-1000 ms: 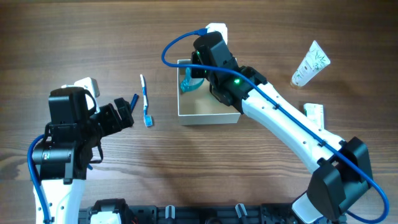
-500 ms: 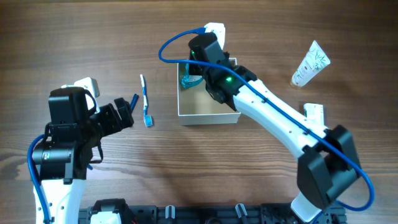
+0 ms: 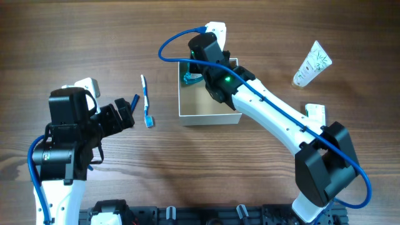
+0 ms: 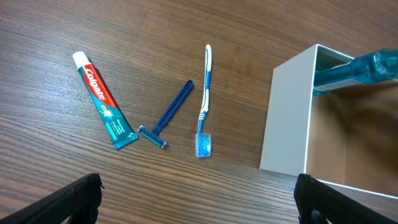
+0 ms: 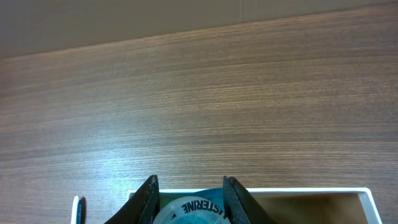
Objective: Pack container
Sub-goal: 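Carry the mouthwash bottle left and lower it into the white box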
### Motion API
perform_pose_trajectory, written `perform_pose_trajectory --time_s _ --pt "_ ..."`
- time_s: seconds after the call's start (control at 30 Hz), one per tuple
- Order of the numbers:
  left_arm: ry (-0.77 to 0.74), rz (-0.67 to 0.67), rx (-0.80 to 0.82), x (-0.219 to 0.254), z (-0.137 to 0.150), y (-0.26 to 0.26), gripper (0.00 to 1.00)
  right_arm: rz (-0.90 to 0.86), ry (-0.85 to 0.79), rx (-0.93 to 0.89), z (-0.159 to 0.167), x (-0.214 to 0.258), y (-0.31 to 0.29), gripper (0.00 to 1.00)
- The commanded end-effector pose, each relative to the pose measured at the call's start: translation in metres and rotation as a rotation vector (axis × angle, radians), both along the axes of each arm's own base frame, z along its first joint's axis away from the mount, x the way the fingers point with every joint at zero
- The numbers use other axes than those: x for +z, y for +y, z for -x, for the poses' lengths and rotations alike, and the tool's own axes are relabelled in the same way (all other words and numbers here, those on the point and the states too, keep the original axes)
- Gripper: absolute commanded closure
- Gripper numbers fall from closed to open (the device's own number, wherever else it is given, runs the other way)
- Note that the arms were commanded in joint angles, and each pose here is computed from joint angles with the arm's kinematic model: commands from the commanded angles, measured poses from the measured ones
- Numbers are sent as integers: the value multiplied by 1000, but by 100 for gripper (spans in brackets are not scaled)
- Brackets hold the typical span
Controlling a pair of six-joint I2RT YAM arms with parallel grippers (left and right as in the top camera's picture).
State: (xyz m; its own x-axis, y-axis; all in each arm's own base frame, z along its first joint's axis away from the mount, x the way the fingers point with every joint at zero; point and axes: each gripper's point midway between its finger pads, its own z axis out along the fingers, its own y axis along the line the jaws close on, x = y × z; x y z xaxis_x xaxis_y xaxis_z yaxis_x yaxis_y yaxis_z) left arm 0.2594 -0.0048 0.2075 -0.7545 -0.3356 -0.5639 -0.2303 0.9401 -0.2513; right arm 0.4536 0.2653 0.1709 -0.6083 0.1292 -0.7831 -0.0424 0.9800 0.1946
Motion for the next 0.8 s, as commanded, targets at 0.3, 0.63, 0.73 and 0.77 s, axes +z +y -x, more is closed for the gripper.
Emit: perform_pose_trajectory --time_s 0.3,0.63,0.73,0.77 --pt "-23 31 -8 9 -3 -4 0 25 3 -27 -12 -15 0 96" --pt "-23 31 -8 9 -3 -4 0 24 16 -13 -12 -21 3 76" --pt "-23 31 -8 9 -3 -4 0 26 14 0 -12 -20 5 73" --pt "-23 31 -8 9 -3 -4 0 31 12 18 -12 -19 6 72"
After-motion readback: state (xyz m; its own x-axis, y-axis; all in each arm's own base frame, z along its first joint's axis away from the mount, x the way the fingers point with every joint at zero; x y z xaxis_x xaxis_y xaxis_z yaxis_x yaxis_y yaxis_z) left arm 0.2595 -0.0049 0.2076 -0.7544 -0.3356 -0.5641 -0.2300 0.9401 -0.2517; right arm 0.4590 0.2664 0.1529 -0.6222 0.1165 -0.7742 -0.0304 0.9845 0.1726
